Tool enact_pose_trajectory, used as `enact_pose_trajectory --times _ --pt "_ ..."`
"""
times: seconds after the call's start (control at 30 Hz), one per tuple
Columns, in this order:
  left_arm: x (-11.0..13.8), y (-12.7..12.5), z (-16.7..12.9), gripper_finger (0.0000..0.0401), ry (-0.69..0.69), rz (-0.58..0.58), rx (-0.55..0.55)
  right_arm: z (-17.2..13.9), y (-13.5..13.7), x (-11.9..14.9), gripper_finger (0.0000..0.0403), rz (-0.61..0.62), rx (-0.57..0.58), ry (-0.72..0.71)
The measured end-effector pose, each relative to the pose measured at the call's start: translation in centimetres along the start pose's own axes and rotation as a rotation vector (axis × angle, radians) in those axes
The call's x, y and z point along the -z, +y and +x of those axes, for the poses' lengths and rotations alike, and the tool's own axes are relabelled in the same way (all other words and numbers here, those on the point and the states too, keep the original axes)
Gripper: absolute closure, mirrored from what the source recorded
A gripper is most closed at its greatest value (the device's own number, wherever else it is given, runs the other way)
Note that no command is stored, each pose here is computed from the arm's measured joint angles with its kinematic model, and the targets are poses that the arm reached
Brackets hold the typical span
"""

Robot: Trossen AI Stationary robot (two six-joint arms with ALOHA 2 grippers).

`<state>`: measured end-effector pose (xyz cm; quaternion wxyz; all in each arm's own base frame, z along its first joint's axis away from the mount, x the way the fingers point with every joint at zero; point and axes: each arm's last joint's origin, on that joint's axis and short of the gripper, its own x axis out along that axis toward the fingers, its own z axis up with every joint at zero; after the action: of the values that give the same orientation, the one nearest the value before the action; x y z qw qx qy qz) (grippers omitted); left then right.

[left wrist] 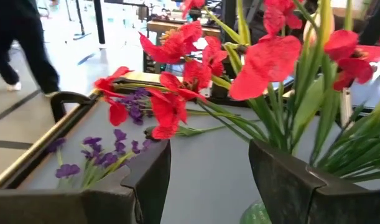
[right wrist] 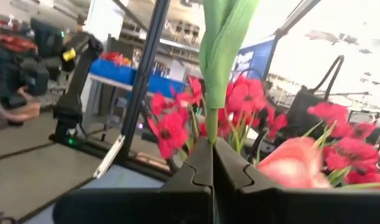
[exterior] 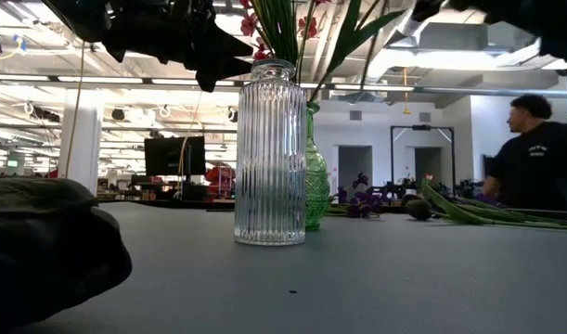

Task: Sort flowers into vase by color
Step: Put the pink flower into the green vase

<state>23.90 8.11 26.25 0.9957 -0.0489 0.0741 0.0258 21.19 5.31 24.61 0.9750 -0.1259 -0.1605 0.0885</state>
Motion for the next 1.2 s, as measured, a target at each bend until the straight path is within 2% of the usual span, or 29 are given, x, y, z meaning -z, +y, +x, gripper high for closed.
enact_pose_trajectory --times 0.3,0.4,0.77,1.03,1.2 --pt "0.0 0.0 0.0 0.0195 -0.002 0.011 -0.008 2.6 0.5 1.5 0.0382 -0.006 -0.059 0.074" --pt "0.0 0.0 0.0 0.0195 -0.002 0.012 -0.008 3.1 0.6 1.4 0.0382 -0.053 -0.061 0.065" --pt "0.0 0.0 0.0 0.0195 -0.001 0.007 -0.008 4.2 -0.9 0.6 0.0382 -0.130 -0.002 0.037" --pt "0.0 0.0 0.0 0.0195 0.004 0.006 -0.008 4.0 -2.0 -0.8 0.0382 0.053 0.011 0.121" --pt "0.0 0.0 0.0 0.0195 -0.001 0.018 -0.014 3.0 -2.7 -3.4 0.0382 0.087 0.020 0.082"
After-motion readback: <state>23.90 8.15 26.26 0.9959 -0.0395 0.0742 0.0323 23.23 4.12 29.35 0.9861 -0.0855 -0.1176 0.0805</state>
